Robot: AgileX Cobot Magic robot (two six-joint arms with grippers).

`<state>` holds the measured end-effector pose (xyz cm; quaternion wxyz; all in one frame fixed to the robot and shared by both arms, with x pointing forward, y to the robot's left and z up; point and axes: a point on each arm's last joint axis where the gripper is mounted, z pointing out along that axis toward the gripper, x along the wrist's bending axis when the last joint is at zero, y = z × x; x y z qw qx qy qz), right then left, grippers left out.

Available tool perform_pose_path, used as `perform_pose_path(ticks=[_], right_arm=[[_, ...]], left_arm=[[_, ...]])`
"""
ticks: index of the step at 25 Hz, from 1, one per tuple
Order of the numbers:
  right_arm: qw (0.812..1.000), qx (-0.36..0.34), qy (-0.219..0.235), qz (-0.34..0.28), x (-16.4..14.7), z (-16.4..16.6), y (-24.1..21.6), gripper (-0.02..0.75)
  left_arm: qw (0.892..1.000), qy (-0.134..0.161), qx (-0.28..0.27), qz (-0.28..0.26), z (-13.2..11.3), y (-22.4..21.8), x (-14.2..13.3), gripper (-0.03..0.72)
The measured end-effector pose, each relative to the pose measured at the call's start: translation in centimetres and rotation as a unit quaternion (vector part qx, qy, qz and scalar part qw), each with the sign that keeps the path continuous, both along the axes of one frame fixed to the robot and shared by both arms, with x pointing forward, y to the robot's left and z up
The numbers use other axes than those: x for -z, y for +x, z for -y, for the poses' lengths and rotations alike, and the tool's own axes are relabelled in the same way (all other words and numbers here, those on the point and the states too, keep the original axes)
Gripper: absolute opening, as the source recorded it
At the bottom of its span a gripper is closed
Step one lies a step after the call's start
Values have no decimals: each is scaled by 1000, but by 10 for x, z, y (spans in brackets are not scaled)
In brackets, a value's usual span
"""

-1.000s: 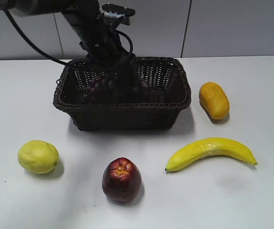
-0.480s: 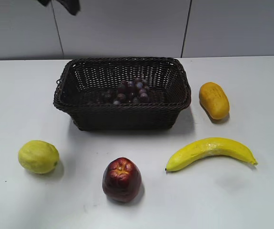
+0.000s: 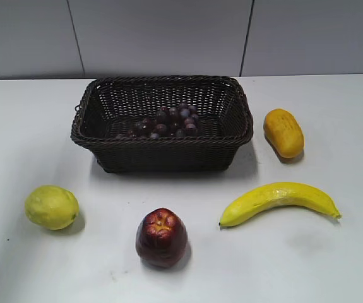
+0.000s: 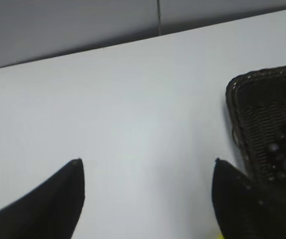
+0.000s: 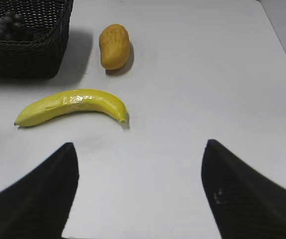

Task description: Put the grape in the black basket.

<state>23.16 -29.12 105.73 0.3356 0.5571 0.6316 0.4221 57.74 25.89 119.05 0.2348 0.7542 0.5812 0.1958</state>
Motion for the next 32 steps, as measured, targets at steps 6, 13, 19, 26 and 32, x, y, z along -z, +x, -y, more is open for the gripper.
perform_pose_path(ticks=[6,13,19,26,32], right_arm=[[1000,0,0,0,0,0,0,585],[1000,0,0,0,0,0,0,585],[1000,0,0,0,0,0,0,585],[1000,0,0,0,0,0,0,585],[1000,0,0,0,0,0,0,585]], left_arm=[[1000,11,-12,-16,-15,-83,7,588],[1000,5,-18,-18,-24,-182,42,586],[1000,1,-18,13,-30,-255,80,586],[997,-6,-18,69,-35,-307,116,586],[997,-8,-18,77,-36,-315,140,586]])
